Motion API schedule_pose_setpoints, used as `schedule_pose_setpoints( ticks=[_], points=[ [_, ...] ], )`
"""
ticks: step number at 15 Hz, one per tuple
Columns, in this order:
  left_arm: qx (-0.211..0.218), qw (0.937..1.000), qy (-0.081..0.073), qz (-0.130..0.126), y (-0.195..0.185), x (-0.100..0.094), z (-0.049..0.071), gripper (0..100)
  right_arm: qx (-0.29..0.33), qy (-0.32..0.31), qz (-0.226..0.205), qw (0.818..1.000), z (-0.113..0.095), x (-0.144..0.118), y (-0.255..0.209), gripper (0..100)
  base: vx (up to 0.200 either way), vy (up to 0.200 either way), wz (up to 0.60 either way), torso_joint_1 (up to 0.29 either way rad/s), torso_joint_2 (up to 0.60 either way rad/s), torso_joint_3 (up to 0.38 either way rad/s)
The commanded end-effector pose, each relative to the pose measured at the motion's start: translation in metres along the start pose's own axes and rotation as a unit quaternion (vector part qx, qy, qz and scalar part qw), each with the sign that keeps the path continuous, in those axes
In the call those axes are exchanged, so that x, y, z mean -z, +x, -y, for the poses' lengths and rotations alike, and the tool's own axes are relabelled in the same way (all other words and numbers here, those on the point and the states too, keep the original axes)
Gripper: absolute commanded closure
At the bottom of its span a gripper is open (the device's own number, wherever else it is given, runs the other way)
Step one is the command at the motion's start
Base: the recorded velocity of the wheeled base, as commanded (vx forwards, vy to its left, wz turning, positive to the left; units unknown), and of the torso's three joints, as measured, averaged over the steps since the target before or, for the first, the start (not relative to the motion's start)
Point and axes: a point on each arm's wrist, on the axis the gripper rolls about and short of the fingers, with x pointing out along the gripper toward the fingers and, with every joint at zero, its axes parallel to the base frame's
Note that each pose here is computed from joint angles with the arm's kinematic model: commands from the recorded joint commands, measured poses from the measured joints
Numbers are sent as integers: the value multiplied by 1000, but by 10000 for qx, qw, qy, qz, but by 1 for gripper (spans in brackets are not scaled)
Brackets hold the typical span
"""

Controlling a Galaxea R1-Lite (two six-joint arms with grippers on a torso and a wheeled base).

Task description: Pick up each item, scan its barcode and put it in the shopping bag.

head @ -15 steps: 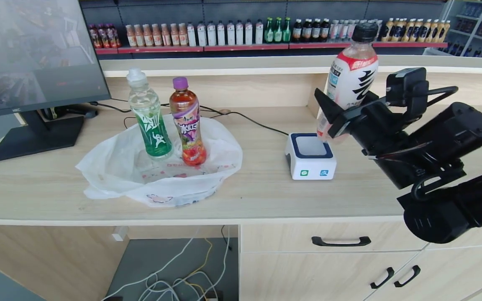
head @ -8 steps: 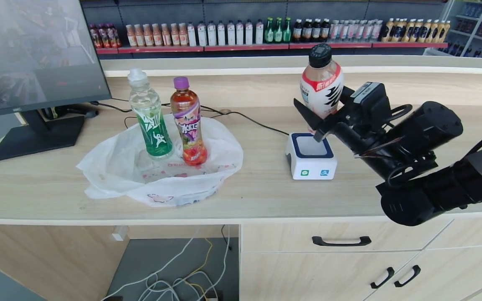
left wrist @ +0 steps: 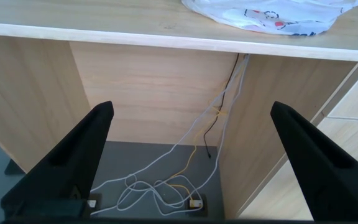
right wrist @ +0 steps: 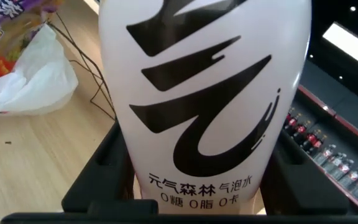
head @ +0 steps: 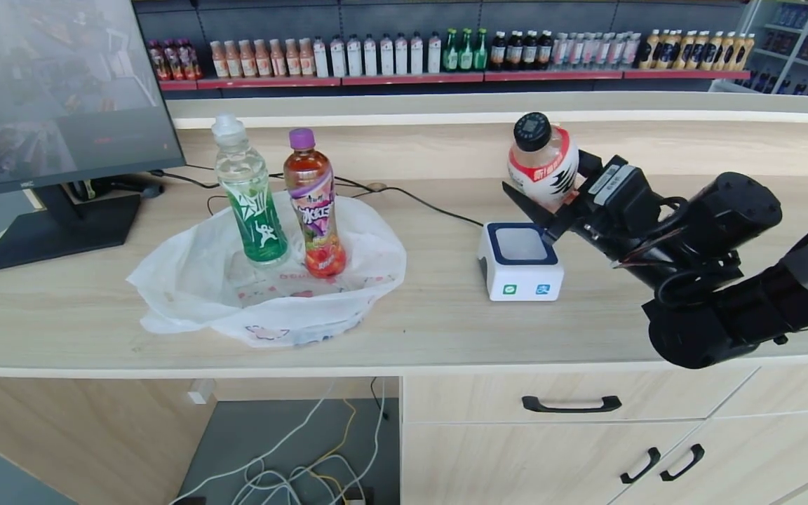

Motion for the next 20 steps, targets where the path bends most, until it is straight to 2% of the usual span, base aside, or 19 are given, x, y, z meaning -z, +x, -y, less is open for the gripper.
schedule_pose_setpoints(
  ticks=[1, 6, 8, 10, 12, 20],
  points=[
    [-1, 10000, 0, -6, 0, 0, 0, 0, -97, -243, 500, 9984, 12, -9, 11, 100, 0, 0, 0, 0, 0, 0],
    [-1, 10000, 0, 2, 0, 0, 0, 0, -899, -466, 639, 9928, -10, 7, -3, 100, 0, 0, 0, 0, 0, 0],
    [-1, 10000, 0, 2, 0, 0, 0, 0, -948, -477, 627, 9924, -17, 14, -1, 100, 0, 0, 0, 0, 0, 0],
    [-1, 10000, 0, 2, 0, 0, 0, 0, -915, -601, 487, 9928, -10, 23, -9, 100, 0, 0, 0, 0, 0, 0],
    [-1, 10000, 0, 2, 0, 0, 0, 0, -1022, -537, 428, 9924, -18, 35, -11, 100, 0, 0, 0, 0, 0, 0],
    [-1, 10000, 0, 2, 0, 0, 0, 0, -1189, -533, 455, 9904, -36, 42, -9, 100, 0, 0, 0, 0, 0, 0]
  ],
)
